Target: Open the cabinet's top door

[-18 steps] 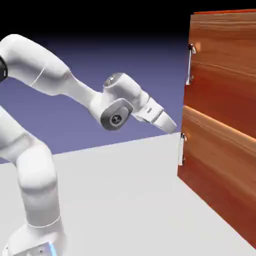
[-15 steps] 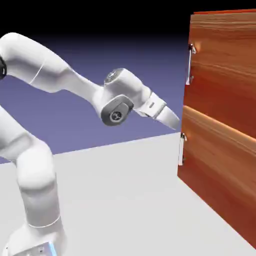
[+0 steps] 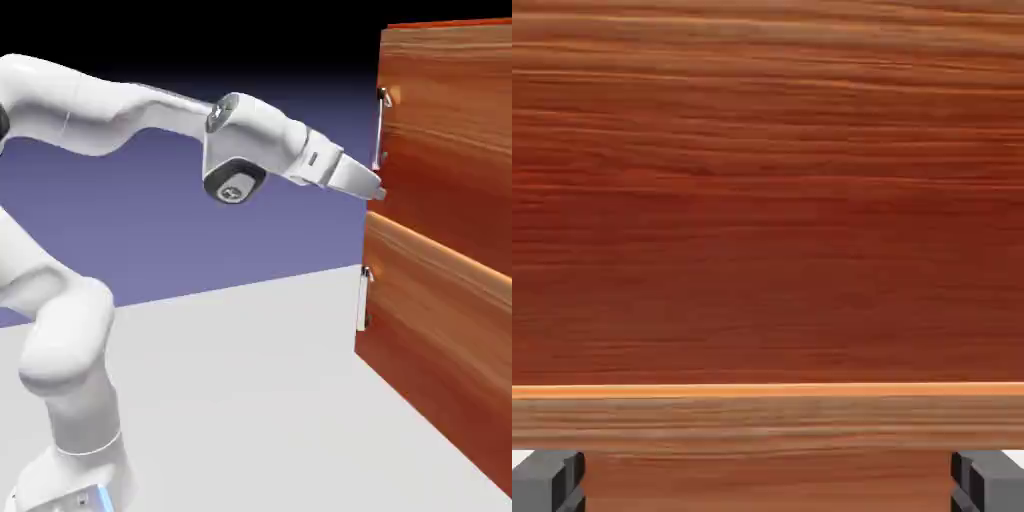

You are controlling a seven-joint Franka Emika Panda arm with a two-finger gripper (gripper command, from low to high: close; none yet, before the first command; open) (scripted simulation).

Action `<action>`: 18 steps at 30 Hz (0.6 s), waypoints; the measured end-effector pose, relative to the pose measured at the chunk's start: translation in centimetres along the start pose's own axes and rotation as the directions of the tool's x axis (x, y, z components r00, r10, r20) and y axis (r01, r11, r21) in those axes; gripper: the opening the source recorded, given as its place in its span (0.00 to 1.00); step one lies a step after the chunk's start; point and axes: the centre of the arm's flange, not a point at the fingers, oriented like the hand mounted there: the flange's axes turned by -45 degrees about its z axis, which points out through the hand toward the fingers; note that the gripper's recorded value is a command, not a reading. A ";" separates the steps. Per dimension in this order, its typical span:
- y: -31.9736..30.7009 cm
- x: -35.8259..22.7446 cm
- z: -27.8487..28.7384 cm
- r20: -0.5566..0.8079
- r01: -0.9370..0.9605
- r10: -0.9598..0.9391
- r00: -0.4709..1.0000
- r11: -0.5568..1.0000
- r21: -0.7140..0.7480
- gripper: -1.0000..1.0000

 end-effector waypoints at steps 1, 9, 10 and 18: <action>0.0 0.4 -0.2 -0.015 -0.001 0.001 1.000 1.000 -0.002 0.50; -1.0 3.0 -1.2 -0.129 -0.005 0.003 0.992 1.000 -0.015 0.50; -1.2 3.2 -1.3 -0.143 -0.005 0.003 0.990 1.000 -0.016 0.50; -3.3 4.6 -1.3 -0.241 -0.005 0.000 0.971 1.000 -0.020 0.50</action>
